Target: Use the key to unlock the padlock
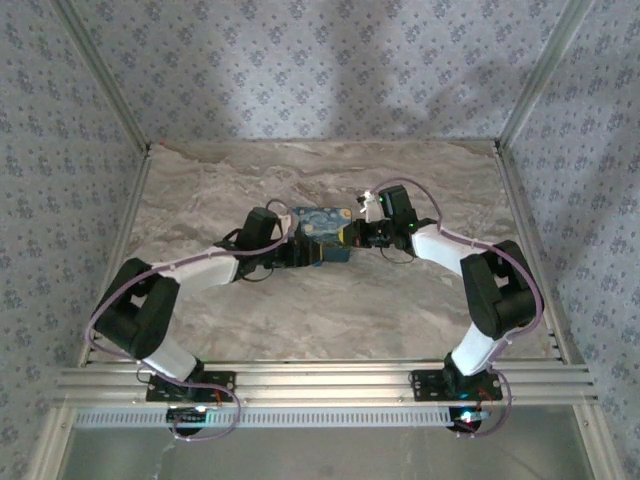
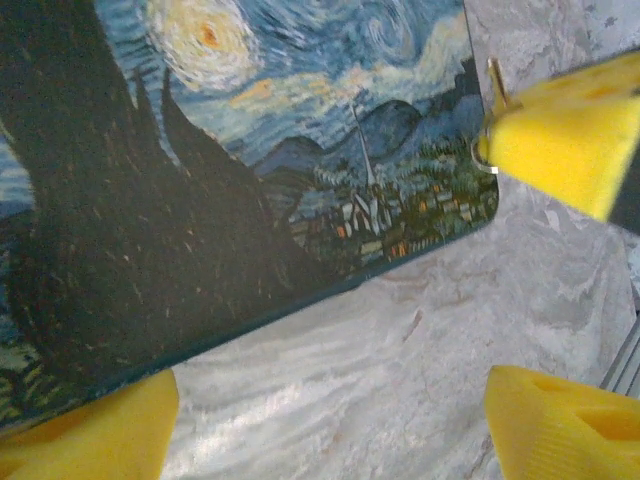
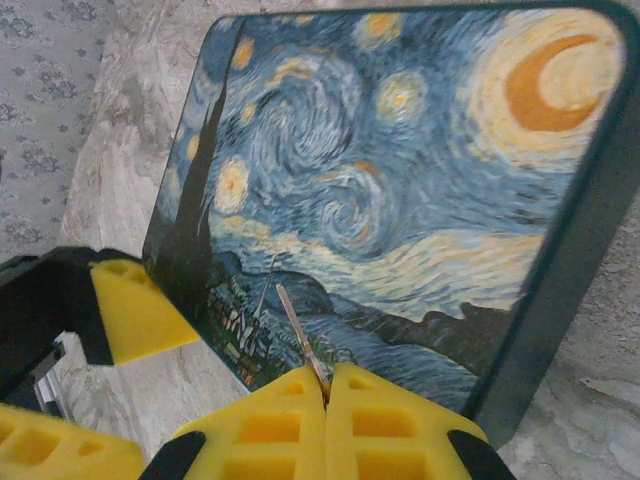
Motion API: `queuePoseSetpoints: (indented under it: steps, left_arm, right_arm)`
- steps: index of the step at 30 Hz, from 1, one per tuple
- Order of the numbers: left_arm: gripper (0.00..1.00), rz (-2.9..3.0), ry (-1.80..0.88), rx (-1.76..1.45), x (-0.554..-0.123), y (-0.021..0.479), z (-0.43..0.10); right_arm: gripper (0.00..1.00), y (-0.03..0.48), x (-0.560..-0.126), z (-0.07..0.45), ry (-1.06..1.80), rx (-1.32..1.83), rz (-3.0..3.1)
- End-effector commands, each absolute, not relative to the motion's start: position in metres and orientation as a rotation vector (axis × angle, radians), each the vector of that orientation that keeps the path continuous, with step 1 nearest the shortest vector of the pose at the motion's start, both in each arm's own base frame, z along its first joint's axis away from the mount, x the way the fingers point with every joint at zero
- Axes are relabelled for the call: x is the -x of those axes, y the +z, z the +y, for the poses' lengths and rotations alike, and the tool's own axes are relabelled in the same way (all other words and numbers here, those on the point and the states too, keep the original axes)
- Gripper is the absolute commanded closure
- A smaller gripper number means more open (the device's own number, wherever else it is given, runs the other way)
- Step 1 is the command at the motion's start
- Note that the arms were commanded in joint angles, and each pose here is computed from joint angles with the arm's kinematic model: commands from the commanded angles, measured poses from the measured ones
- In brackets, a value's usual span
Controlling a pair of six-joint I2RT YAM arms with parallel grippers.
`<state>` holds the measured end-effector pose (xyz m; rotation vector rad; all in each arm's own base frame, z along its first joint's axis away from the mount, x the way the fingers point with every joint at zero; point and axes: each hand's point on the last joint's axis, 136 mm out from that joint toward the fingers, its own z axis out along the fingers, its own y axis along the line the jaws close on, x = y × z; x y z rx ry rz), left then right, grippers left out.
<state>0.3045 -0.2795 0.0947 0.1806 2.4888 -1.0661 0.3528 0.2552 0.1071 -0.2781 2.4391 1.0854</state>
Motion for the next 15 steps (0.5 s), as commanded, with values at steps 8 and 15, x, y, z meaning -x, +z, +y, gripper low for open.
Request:
queuePoseSetpoints:
  steps: [8,15]
  left_arm:
    - [0.22,2.341,-1.035,-0.245,-0.373,0.111,-0.275]
    - [0.24,2.385,-0.981,-0.245,-0.361,0.078,-0.265]
  right_arm:
    - [0.98,0.108,-0.373,0.256,1.065,0.248,2.430]
    - [0.98,0.104,-0.374,0.255,1.054,0.238,2.439]
